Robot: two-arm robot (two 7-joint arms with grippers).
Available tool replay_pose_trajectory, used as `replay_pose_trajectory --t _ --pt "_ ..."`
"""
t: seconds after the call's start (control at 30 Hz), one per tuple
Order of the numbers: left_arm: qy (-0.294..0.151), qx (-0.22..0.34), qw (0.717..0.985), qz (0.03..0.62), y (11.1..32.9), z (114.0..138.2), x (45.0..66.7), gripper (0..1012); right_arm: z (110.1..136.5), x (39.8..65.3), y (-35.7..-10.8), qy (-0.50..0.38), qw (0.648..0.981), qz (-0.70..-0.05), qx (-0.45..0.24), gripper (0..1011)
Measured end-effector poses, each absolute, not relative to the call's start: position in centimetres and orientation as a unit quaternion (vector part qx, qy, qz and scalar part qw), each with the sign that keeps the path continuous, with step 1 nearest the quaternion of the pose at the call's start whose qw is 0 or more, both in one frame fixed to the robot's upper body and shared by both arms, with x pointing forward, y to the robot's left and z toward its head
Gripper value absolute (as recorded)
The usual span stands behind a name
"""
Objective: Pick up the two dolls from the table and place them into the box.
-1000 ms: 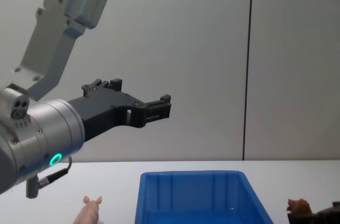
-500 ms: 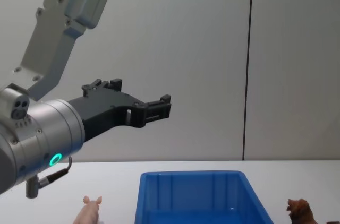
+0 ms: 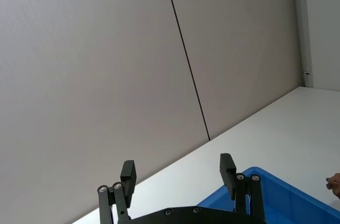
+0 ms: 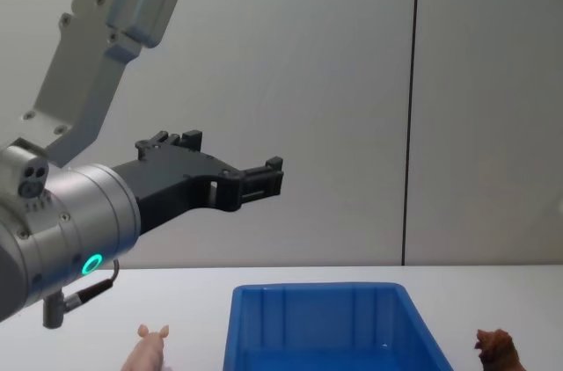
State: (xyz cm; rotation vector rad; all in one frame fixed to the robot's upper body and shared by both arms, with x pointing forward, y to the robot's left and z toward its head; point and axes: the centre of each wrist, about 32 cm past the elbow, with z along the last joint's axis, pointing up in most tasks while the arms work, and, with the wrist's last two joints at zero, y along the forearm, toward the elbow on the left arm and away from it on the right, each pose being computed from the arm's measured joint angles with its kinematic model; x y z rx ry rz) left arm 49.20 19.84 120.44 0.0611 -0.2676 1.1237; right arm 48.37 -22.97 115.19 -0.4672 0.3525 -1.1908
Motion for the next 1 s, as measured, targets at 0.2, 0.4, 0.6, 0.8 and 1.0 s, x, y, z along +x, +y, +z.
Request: replay_pose_trajectory --t 0.2,0.4,0.6,0.8,1.0 --pt "-0.126 0.029 0.837 0.531 19.8 120.4 49.2 1001 115.4 48.3 -23.0 0.156 0.786 -0.559 -0.213 360" --pt "-0.126 0.029 0.837 0.531 19.8 120.4 49.2 1001 115.9 48.0 -22.9 0.14 0.787 -0.566 -0.201 360" --pt "-0.126 0.029 0.837 0.531 19.8 120.4 49.2 1001 116.7 47.7 -22.7 0.117 0.794 -0.569 -0.18 360" --pt "-0.126 0.029 0.837 0.531 19.8 120.4 49.2 1001 117.9 47.5 -22.2 0.088 0.808 -0.563 -0.152 360" --pt "-0.126 0.029 0.837 0.531 19.8 120.4 49.2 1001 119.3 47.5 -21.5 0.067 0.827 -0.543 -0.129 360"
